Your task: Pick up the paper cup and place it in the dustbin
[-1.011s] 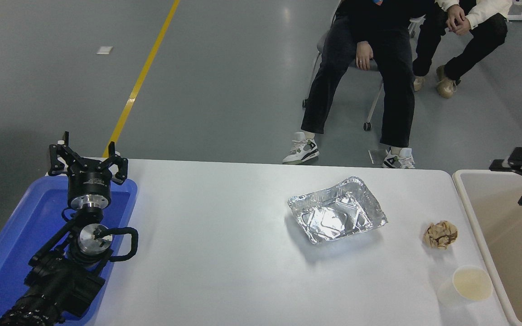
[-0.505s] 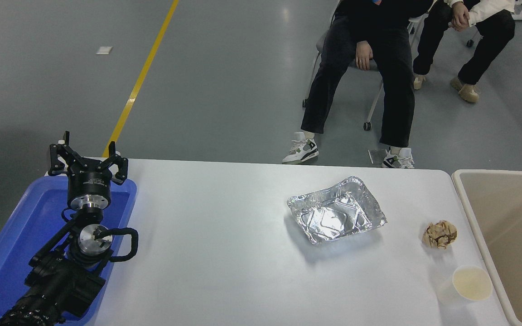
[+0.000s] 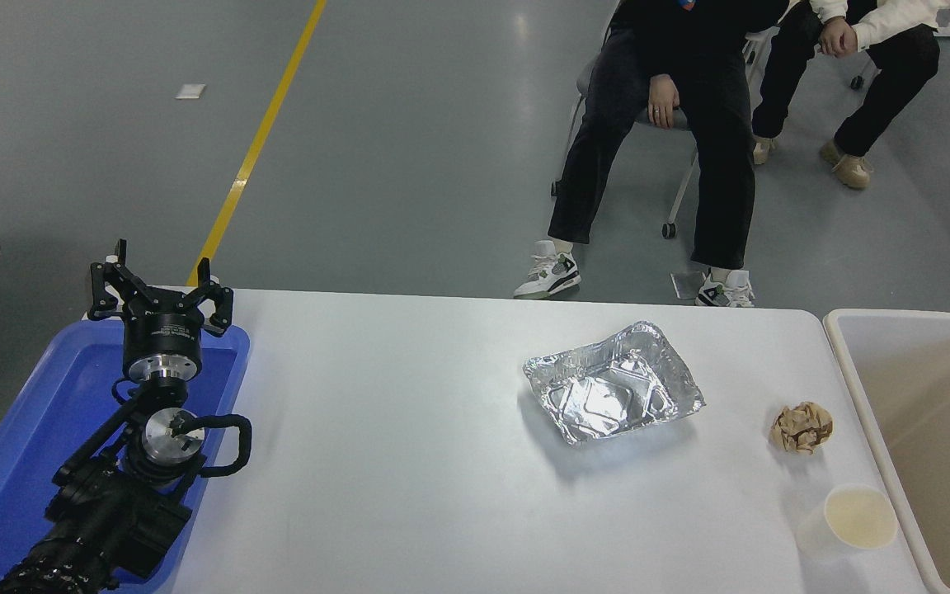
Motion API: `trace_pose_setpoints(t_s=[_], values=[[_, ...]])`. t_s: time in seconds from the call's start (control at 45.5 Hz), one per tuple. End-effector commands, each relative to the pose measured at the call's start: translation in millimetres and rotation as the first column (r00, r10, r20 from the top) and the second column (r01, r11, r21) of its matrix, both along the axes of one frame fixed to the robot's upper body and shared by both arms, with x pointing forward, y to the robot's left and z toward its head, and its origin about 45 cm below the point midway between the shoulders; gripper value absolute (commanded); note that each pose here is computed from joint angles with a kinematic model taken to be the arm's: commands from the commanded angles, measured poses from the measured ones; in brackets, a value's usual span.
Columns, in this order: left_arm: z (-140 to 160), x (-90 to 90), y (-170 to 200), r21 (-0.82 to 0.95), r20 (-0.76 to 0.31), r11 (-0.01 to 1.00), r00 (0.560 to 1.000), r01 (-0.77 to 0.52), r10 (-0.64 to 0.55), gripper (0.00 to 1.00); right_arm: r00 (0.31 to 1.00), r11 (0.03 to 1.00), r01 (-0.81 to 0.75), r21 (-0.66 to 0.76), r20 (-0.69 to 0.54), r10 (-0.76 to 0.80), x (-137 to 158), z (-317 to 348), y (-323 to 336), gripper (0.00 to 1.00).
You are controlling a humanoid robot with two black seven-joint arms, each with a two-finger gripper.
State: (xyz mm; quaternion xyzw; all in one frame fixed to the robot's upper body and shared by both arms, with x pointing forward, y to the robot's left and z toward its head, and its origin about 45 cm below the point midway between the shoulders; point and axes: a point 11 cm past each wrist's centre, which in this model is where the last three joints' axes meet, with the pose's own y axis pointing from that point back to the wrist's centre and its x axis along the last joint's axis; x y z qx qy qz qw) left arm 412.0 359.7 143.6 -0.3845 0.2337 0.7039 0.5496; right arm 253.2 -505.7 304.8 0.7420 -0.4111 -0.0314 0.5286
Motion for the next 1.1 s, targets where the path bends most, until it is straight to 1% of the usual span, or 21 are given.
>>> trace_pose_setpoints(t_s=[0.0,0.11,0.22,0.44,0.527,0.769,1.077], values=[[0,0.0,0,0.000,0.000,1.000,1.000,0.000,0.000,0.99,1.000,1.000,0.023,-0.003,0.003,-0.023,24,-17,5,1.00],[0,0.0,0,0.000,0.000,1.000,1.000,0.000,0.000,0.99,1.000,1.000,0.022,-0.006,0.004,-0.022,33,-23,11,1.00],[0,0.0,0,0.000,0.000,1.000,1.000,0.000,0.000,0.99,1.000,1.000,0.015,-0.002,0.008,-0.015,35,-21,13,1.00],[0,0.0,0,0.000,0.000,1.000,1.000,-0.001,0.001,0.99,0.991,0.993,0.091,0.068,0.090,-0.097,33,12,-1,1.00],[0,0.0,0,0.000,0.000,1.000,1.000,0.000,0.000,0.99,0.988,0.994,0.075,0.078,0.126,-0.084,40,27,2,1.00],[0,0.0,0,-0.001,0.000,1.000,1.000,0.000,0.000,0.99,0.987,0.994,0.055,0.090,0.146,-0.067,45,37,6,1.00],[0,0.0,0,0.000,0.000,1.000,1.000,0.000,0.000,0.99,0.974,0.997,-0.013,0.075,0.226,-0.004,69,68,26,1.00]])
